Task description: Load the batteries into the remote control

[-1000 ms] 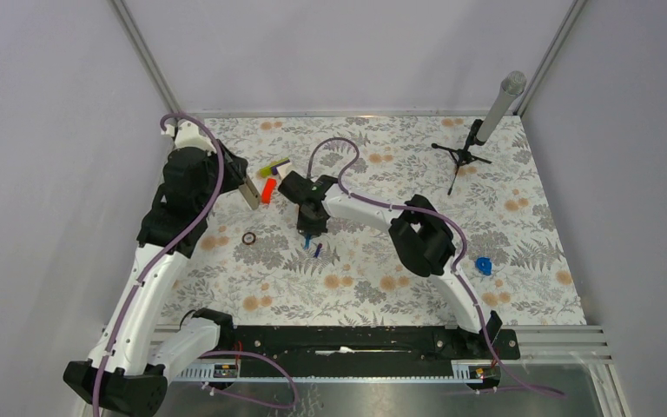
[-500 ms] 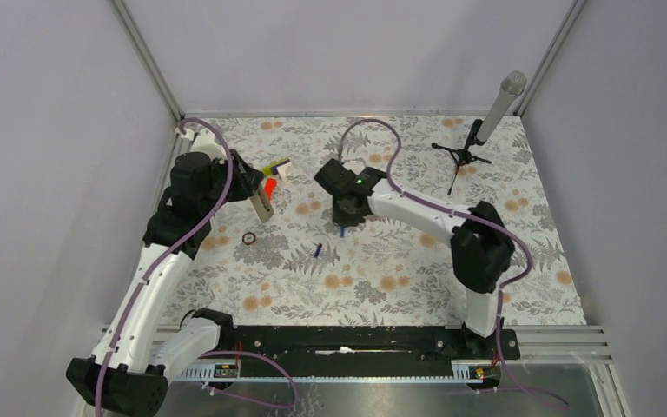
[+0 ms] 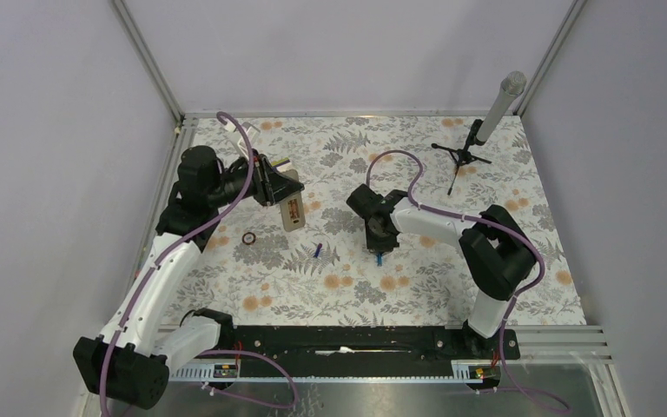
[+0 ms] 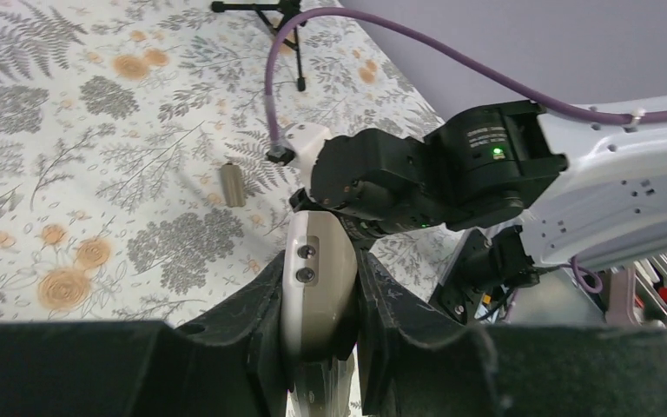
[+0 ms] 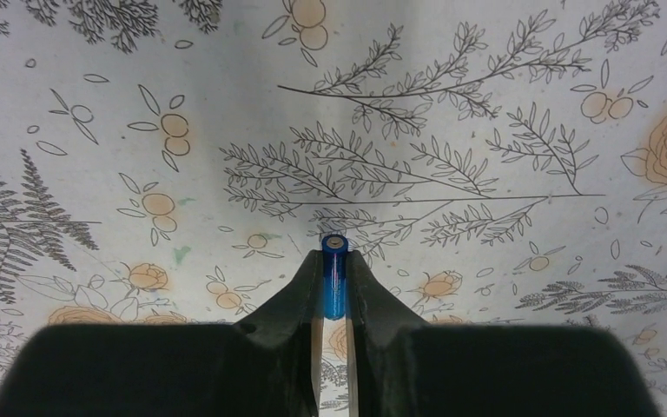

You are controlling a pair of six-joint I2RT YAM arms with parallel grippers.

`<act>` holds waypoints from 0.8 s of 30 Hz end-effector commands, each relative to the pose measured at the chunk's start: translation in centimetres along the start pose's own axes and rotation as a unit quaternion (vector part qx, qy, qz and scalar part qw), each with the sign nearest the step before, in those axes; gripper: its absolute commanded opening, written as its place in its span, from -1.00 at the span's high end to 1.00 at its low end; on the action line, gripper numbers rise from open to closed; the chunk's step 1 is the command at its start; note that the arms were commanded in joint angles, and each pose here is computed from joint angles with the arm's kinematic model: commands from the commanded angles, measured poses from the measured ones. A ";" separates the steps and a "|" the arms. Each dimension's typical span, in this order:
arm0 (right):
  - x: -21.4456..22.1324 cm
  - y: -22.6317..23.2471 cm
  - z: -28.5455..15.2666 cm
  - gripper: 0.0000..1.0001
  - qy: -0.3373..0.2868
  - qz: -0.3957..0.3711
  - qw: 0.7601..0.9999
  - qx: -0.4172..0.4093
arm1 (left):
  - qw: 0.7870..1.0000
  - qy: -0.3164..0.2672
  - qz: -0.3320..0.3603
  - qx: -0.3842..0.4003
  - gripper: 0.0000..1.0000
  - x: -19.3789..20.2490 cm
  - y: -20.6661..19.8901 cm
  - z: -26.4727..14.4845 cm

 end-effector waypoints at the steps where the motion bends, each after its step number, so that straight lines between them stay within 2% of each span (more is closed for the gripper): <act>1: -1.3 0.5 0.2 0.68 -0.025 -0.009 1.000 -0.007 | 0.994 -0.039 0.064 0.073 1.00 -3.2 -2.5 0.0; 7: -0.7 0.1 1.2 0.38 -0.010 -0.007 1.000 0.006 | 0.995 -0.054 0.056 0.064 1.00 -3.6 -2.2 0.2; 11: -0.3 -0.3 1.4 0.25 -0.007 0.000 1.000 0.015 | 0.995 -0.065 0.045 0.053 1.00 -3.6 -1.9 0.3; 16: 0.1 -0.5 1.7 0.25 0.001 0.002 1.000 0.019 | 0.995 -0.079 0.045 0.043 1.00 -4.0 -1.7 0.3; 24: 0.8 -0.8 2.9 0.42 0.018 0.020 0.999 0.018 | 0.996 -0.080 0.038 0.031 1.00 -3.9 -1.2 0.3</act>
Point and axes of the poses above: each gripper's point midway between its finger pads, its own z axis out along the fingers, its own y axis along the line the jaws close on, x = y × z, the point moved 3 cm from there along -z, back along the fingers, and after that the axes turned 3 degrees about z, right-handed, at the moved point
